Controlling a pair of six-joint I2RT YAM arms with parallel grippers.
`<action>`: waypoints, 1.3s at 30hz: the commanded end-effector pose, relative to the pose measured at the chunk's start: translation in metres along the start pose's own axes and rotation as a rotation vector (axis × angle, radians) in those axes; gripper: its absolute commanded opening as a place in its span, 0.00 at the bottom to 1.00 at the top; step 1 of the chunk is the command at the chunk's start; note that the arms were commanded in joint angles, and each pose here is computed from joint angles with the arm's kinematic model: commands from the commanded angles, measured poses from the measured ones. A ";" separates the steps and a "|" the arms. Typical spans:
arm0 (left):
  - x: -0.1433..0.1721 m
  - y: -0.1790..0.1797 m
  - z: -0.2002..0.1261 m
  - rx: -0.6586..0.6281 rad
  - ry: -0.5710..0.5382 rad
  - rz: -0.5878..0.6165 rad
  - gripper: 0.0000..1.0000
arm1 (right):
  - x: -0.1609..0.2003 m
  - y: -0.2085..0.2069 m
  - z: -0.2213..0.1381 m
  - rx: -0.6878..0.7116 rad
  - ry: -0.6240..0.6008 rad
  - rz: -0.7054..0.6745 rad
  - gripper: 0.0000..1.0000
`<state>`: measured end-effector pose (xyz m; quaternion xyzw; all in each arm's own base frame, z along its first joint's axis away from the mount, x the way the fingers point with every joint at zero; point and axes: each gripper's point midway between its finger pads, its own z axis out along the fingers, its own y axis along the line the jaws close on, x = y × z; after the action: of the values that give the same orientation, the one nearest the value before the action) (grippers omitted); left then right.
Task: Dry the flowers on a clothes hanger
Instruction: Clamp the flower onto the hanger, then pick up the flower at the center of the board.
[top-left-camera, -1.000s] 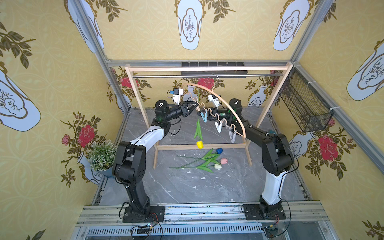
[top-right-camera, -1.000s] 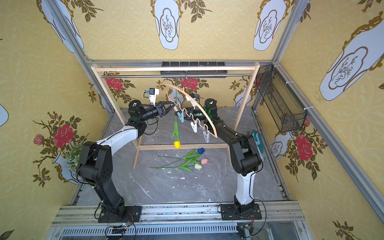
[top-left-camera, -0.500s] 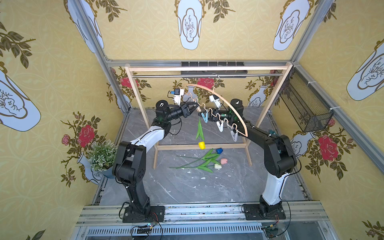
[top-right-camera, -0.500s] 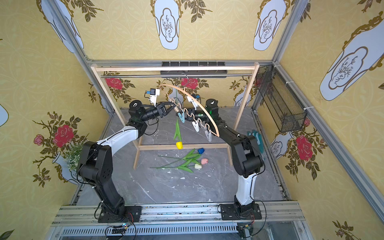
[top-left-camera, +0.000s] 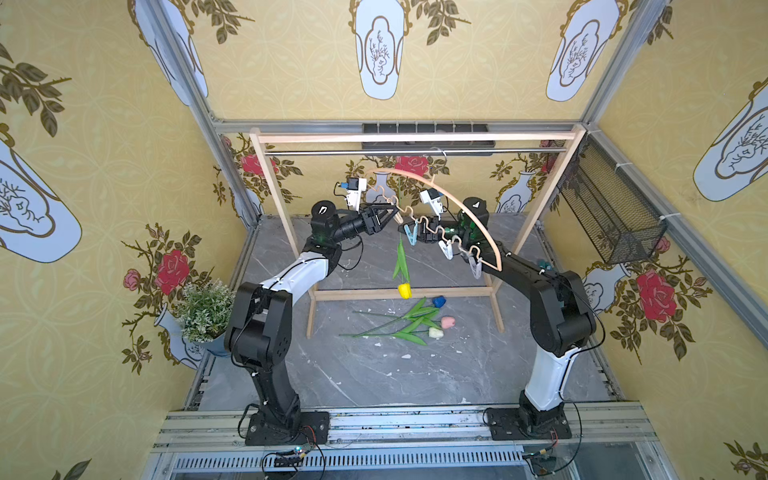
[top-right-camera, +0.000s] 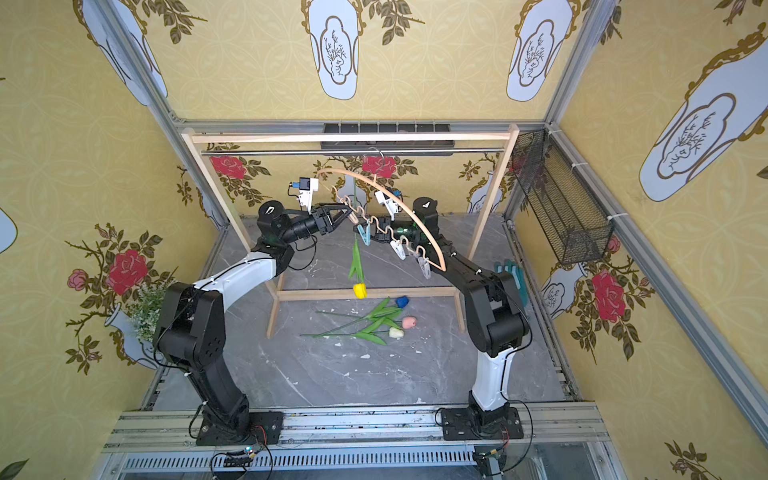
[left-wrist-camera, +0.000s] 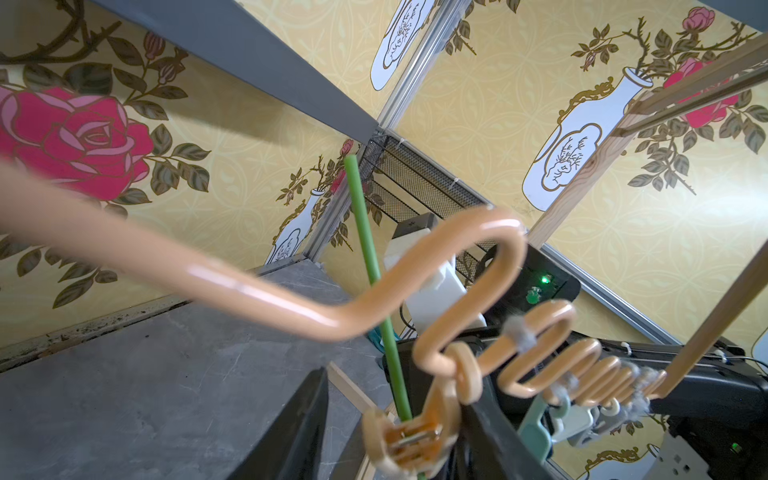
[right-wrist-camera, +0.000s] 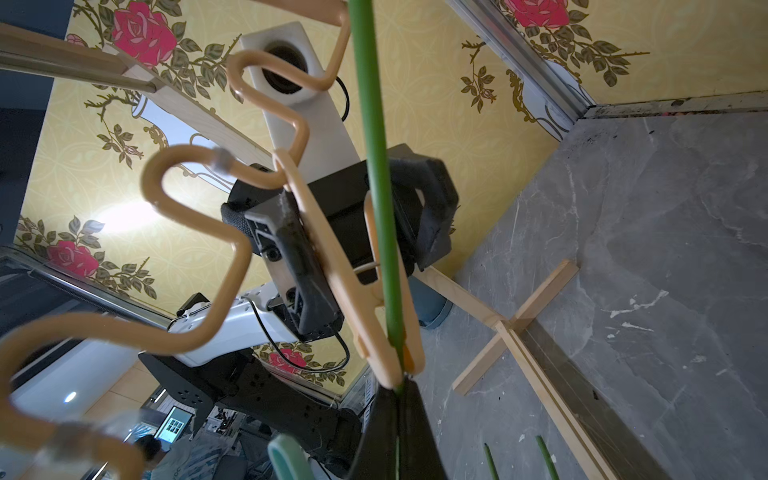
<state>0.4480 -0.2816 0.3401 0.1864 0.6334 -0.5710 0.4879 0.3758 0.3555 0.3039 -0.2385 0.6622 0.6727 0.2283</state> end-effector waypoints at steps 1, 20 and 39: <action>0.002 0.002 -0.002 -0.005 -0.006 0.013 0.58 | -0.004 0.010 -0.001 -0.016 -0.011 -0.057 0.00; 0.021 -0.004 -0.051 -0.213 0.011 0.049 0.77 | 0.002 -0.018 -0.020 0.059 -0.067 -0.013 0.29; 0.088 0.008 -0.192 -0.875 -0.013 -0.117 0.86 | 0.149 -0.097 -0.184 0.959 -0.186 0.161 0.67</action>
<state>0.3442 -0.1614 0.2647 -0.0127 0.7922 -0.3329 0.5112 0.3353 0.1954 0.1474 -0.0063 0.8704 0.3875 0.3037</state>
